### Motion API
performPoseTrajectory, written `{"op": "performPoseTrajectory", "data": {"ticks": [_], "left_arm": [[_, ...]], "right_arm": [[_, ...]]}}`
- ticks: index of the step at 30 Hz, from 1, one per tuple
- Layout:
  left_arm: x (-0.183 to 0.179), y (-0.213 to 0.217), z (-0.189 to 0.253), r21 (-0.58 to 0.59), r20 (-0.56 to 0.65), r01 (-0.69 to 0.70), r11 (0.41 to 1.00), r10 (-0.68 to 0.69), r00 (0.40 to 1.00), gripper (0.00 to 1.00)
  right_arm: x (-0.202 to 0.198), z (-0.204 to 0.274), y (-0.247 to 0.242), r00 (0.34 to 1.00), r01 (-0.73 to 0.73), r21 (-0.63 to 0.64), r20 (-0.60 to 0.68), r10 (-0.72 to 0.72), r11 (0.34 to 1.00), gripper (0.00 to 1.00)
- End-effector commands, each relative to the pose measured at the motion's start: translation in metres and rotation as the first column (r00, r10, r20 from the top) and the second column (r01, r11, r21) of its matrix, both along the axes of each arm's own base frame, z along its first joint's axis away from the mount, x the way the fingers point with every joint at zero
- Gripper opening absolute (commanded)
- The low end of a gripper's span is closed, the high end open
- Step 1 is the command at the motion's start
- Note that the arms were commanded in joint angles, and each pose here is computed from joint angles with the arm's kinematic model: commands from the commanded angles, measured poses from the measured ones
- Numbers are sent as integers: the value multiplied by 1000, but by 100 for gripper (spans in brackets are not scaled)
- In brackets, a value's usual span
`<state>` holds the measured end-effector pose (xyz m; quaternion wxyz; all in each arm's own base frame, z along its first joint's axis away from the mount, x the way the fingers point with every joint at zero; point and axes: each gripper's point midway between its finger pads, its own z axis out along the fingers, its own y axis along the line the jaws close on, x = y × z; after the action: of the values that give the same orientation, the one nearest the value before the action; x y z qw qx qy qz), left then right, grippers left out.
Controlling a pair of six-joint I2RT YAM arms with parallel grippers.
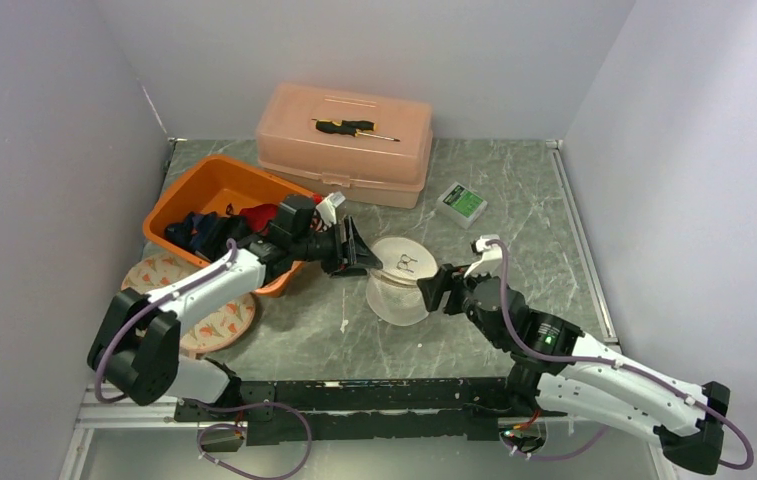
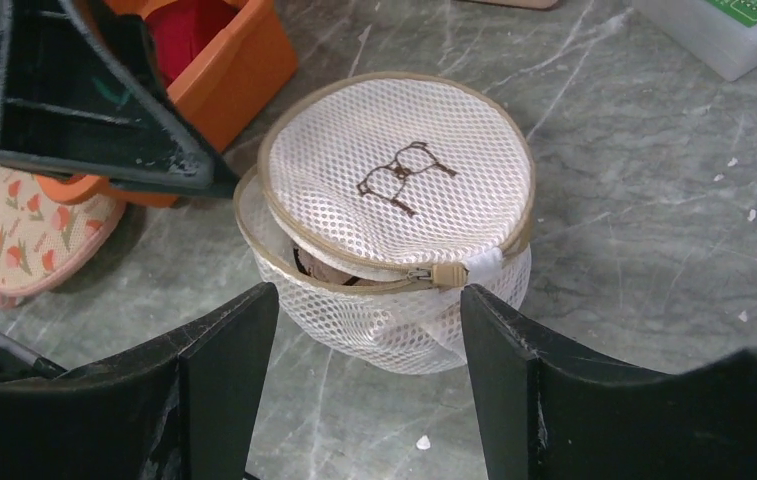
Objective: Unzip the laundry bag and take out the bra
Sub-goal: Unzip the laundry bag at the center of the board, then open the laundry bag at the center of the board.
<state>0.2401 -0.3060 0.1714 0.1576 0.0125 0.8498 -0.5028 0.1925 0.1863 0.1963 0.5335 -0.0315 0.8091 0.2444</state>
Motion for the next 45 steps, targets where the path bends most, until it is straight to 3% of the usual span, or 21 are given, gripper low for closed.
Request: {"op": "performPoseTrajectory", "data": {"ticks": [1,9,17,27,33,36,40,45], "left_arm": [[-2,14,26,55,122,-12,998,6,993,68],[13,46,23,228,195,-158,961,114,974,64],[7,18,1,124,93,-53,991,41,995,57],[10,7,-32,146,36,-4,989,-1,999,57],[32,18,-18,284,128,-32,958,-5,992,64],[45,23,-10,374,194,3,927,-82,978,71],[50,26,-13,474,172,100,875,-203,964,72],[48,17,-22,485,139,268,832,-376,916,71]], "right_arm": [[10,14,13,999,-1,57,44,-1,998,69],[26,6,37,995,-44,-28,84,46,999,57],[17,-48,43,995,-99,-142,0,100,985,43],[-13,-95,49,981,-189,-210,-89,174,959,44],[-14,-84,48,982,-188,-191,-72,177,964,48],[-15,-70,52,979,-202,-166,-50,196,965,52],[-17,-63,54,975,-221,-156,-44,217,963,57],[-21,-49,53,972,-235,-117,-22,234,965,61]]}}
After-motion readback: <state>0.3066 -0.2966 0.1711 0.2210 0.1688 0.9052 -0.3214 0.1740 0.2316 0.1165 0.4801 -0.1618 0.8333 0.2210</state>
